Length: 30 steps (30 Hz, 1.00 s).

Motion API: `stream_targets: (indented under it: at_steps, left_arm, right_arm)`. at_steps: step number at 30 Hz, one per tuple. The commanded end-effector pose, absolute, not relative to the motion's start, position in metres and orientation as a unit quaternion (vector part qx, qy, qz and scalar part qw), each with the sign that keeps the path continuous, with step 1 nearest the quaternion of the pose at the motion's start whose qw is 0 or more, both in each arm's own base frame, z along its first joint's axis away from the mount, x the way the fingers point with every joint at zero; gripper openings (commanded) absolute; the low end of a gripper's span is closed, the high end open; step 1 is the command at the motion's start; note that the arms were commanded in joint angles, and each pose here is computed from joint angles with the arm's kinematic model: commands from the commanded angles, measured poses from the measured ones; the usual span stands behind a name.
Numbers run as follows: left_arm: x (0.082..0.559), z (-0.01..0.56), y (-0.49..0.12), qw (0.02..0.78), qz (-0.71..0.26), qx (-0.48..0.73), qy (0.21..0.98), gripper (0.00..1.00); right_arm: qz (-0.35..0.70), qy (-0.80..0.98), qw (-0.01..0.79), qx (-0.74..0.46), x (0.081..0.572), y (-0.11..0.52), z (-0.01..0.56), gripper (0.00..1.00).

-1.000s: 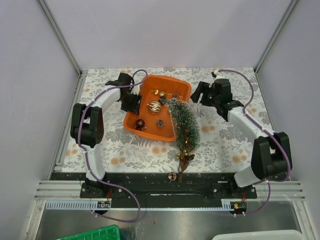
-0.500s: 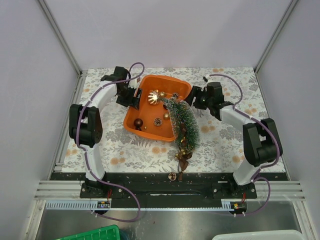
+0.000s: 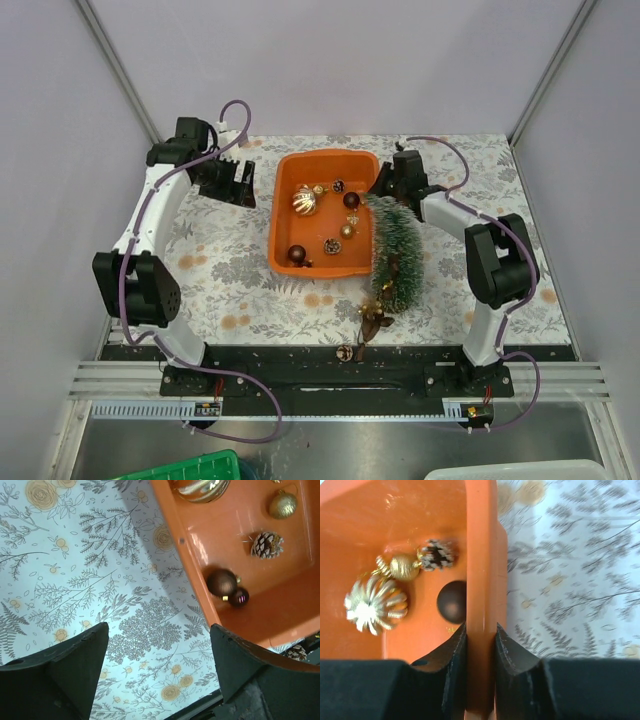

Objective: Decorate the small christmas tree

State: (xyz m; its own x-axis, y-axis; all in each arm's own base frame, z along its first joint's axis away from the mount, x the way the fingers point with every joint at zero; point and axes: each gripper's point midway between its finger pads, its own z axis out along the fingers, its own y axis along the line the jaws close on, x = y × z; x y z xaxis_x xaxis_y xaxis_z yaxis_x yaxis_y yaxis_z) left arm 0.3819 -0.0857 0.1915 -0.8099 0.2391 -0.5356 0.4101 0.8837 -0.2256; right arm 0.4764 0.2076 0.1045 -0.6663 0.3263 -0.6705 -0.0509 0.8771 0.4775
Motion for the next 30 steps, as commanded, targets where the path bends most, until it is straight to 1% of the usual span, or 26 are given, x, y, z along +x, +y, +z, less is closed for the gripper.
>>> stream_targets:
  at_steps: [1,4,8,12,16,20,25,28,30]
  left_arm:
    - [0.359,0.218,-0.092,0.278,-0.185,0.204,0.92,0.86]
    - [0.352,0.218,-0.088,0.282,-0.177,0.209,0.919,0.86]
    - [0.347,0.217,-0.083,0.287,-0.175,0.209,0.918,0.86]
    - [0.342,0.223,-0.085,0.292,-0.185,0.215,0.914,0.86]
    - [0.339,0.23,-0.088,0.297,-0.195,0.222,0.908,0.86]
    - [0.337,0.231,-0.09,0.298,-0.2,0.227,0.905,0.86]
    - [0.335,0.23,-0.091,0.295,-0.204,0.23,0.905,0.86]
    - [0.337,0.232,-0.093,0.298,-0.207,0.232,0.903,0.86]
    - [0.339,0.235,-0.093,0.301,-0.208,0.232,0.901,0.86]
  right_arm:
    - [0.128,0.841,0.506,0.144,0.53,0.139,0.145,0.05]
    - [0.109,0.823,0.526,0.183,0.539,0.11,0.154,0.05]
    - [0.056,0.801,0.554,0.221,0.54,0.075,0.163,0.06]
    - [-0.003,0.785,0.566,0.253,0.532,0.042,0.165,0.08]
    - [-0.051,0.762,0.573,0.296,0.515,-0.004,0.17,0.08]
    - [-0.076,0.743,0.57,0.342,0.489,-0.056,0.18,0.08]
    - [-0.129,0.725,0.552,0.39,0.433,-0.108,0.179,0.07]
    - [-0.131,0.733,0.526,0.41,0.397,-0.111,0.163,0.08]
    - [-0.111,0.741,0.506,0.428,0.381,-0.103,0.15,0.11]
